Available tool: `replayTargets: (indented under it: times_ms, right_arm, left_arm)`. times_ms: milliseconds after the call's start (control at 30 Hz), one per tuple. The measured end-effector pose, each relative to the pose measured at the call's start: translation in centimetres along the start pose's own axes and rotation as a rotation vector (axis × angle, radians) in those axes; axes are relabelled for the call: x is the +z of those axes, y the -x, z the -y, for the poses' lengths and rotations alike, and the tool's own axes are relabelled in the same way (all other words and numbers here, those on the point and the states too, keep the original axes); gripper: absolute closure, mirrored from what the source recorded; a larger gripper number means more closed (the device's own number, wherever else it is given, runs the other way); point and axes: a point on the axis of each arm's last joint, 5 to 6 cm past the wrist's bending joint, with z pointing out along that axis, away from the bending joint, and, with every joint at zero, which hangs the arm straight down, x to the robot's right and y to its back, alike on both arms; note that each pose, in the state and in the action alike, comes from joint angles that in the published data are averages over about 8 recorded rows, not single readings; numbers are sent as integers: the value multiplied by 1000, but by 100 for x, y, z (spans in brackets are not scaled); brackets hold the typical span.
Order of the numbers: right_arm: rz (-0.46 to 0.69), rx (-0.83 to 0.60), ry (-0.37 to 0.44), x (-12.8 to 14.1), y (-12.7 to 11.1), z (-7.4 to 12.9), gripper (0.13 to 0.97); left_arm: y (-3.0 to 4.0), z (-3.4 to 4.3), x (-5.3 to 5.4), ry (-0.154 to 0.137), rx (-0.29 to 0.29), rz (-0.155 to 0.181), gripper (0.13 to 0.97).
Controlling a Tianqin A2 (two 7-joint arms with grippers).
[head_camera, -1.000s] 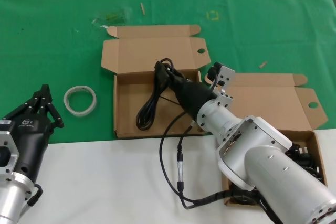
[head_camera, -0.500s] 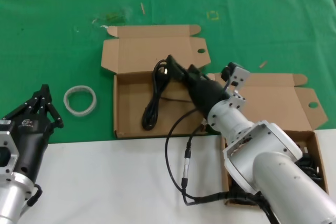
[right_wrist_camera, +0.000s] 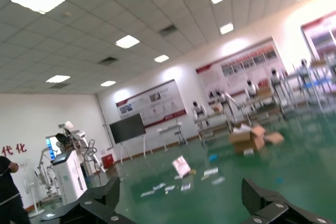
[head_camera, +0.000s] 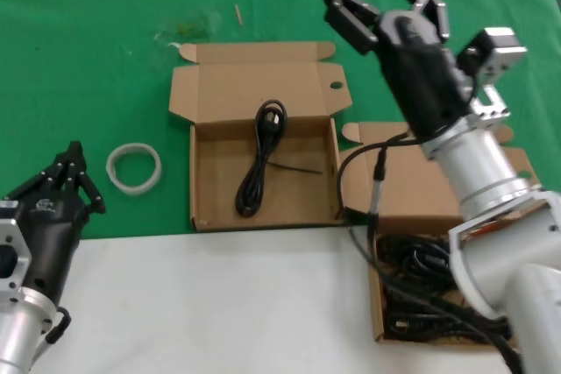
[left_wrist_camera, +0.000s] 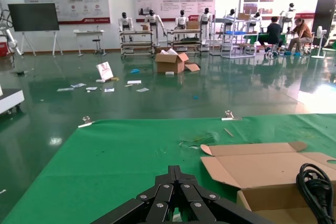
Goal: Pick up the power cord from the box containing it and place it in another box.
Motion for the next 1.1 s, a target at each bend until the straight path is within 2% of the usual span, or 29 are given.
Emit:
replayTargets:
  times_ms: [133, 167, 300, 433, 567, 733, 833, 967, 1100]
  right_arm:
    - [12, -76, -42, -164, 43, 279, 312]
    - [11, -90, -48, -199, 54, 331, 312]
    - [2, -123, -60, -277, 75, 438, 251]
    - [-5, -131, -54, -305, 67, 440, 190]
    - [-16, -138, -37, -348, 44, 415, 169]
    - [-36, -150, -9, -420, 6, 376, 133]
    - [-49, -159, 9, -470, -19, 351, 133]
    - [-68, -171, 34, -539, -54, 318, 132]
    - [-87, -183, 59, -608, -87, 286, 130]
  left_arm:
    - [0, 0, 0, 0, 0, 0, 957]
    - [0, 0, 0, 0, 0, 0, 957]
    - [0, 0, 0, 0, 0, 0, 955]
    - [0, 0, 0, 0, 0, 0, 945]
    - [0, 0, 0, 0, 0, 0, 938]
    - [0, 0, 0, 0, 0, 0, 885]
    - [0, 0, 0, 0, 0, 0, 854]
    - [0, 0, 0, 0, 0, 0, 854]
    - [0, 0, 0, 0, 0, 0, 779]
